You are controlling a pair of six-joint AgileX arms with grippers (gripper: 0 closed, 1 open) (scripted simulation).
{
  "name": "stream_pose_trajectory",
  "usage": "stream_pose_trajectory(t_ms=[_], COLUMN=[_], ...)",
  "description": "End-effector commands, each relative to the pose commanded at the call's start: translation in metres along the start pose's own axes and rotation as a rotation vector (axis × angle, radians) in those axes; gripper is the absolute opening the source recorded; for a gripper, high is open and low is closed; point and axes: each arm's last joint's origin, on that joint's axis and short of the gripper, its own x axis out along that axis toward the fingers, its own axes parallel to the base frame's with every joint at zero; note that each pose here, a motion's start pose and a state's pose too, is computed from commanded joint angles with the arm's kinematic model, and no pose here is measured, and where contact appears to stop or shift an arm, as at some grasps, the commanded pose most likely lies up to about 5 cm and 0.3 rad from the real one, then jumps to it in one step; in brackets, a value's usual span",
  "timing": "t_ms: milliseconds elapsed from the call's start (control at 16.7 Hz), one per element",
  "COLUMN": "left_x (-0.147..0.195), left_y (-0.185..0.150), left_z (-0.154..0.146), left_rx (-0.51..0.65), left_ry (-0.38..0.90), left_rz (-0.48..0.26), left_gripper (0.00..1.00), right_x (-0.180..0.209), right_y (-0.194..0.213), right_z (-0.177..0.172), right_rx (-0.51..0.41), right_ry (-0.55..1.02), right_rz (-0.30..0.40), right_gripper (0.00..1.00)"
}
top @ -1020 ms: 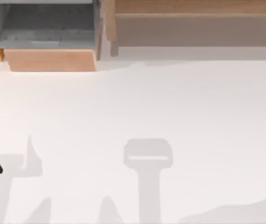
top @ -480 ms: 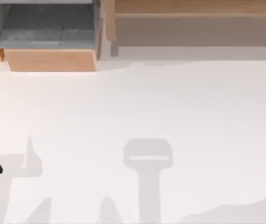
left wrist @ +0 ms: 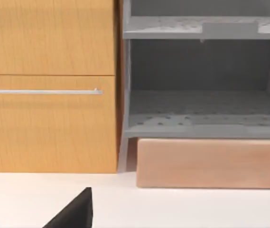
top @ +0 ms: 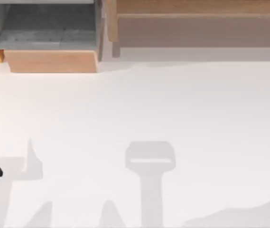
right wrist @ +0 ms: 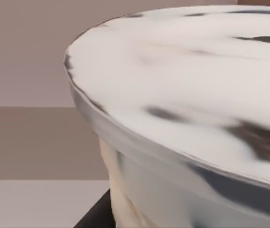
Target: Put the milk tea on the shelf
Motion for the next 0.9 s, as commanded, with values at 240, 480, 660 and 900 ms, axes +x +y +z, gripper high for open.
stream_pose_trajectory(t_ms=[240, 480, 660, 900], left_x=[0.000, 0.000, 0.000, 0.000], left_y=[0.000, 0.000, 0.000, 0.000], left_z=[0.000, 0.000, 0.000, 0.000], left_rx=[0.000, 0.000, 0.000, 0.000], left_ry=[0.000, 0.000, 0.000, 0.000], left_rz=[0.000, 0.000, 0.000, 0.000], left_gripper=[1.00, 1.00, 1.00, 1.00], right_x=[-0.001, -0.001, 0.000, -0.006], right_y=[0.000, 0.000, -0.005, -0.017], right_z=[0.008, 0.009, 0.024, 0.067], right_rx=[0.001, 0.002, -0.021, -0.058], right_ry=[0.001, 0.001, -0.045, -0.129], right_rz=[0.000, 0.000, -0.023, -0.118], right_gripper=[0.00, 0.00, 0.00, 0.00])
